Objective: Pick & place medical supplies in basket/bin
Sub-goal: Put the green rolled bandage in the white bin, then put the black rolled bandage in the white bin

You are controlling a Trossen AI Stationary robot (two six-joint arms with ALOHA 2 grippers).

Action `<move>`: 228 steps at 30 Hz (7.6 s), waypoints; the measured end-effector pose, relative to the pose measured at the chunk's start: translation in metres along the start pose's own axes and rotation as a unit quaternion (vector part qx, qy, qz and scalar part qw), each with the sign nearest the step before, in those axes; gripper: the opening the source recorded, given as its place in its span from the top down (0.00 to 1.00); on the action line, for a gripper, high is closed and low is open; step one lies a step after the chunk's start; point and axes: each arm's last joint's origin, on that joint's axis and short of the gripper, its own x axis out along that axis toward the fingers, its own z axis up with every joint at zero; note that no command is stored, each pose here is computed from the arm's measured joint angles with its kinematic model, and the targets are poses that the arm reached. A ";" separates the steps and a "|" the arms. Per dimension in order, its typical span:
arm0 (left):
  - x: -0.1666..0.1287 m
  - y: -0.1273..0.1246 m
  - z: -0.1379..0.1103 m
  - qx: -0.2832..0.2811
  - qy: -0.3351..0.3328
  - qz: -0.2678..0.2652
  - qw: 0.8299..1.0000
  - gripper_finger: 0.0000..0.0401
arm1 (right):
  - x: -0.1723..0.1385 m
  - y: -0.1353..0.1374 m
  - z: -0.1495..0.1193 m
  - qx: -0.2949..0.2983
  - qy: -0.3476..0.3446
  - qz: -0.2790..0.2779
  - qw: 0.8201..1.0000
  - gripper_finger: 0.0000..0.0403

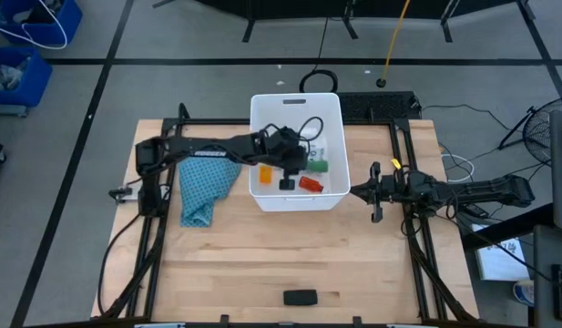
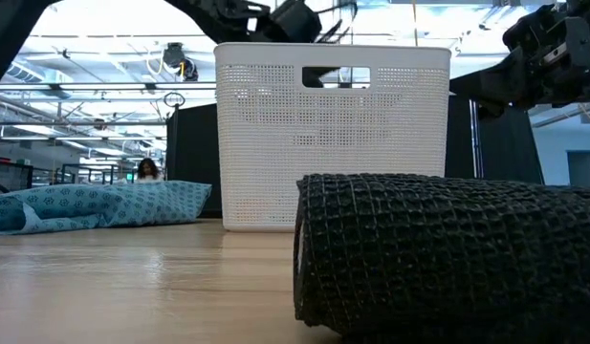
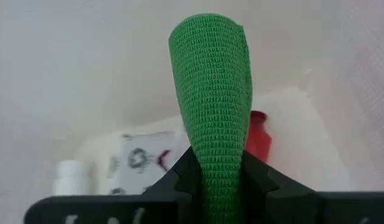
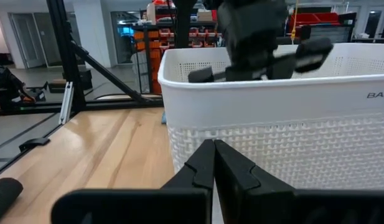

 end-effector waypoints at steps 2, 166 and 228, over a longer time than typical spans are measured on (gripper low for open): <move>0.008 -0.002 -0.005 -0.007 0.006 -0.015 1.000 0.85 | 0.000 0.000 0.000 0.002 0.000 0.000 1.000 1.00; -0.161 -0.141 -0.177 -0.189 -0.345 0.041 0.919 0.91 | 0.133 0.218 0.052 -0.040 0.262 0.151 0.952 0.40; -0.162 -0.141 -0.177 -0.184 -0.347 0.043 0.918 0.90 | 0.154 0.264 -0.087 0.086 0.359 0.078 0.926 0.17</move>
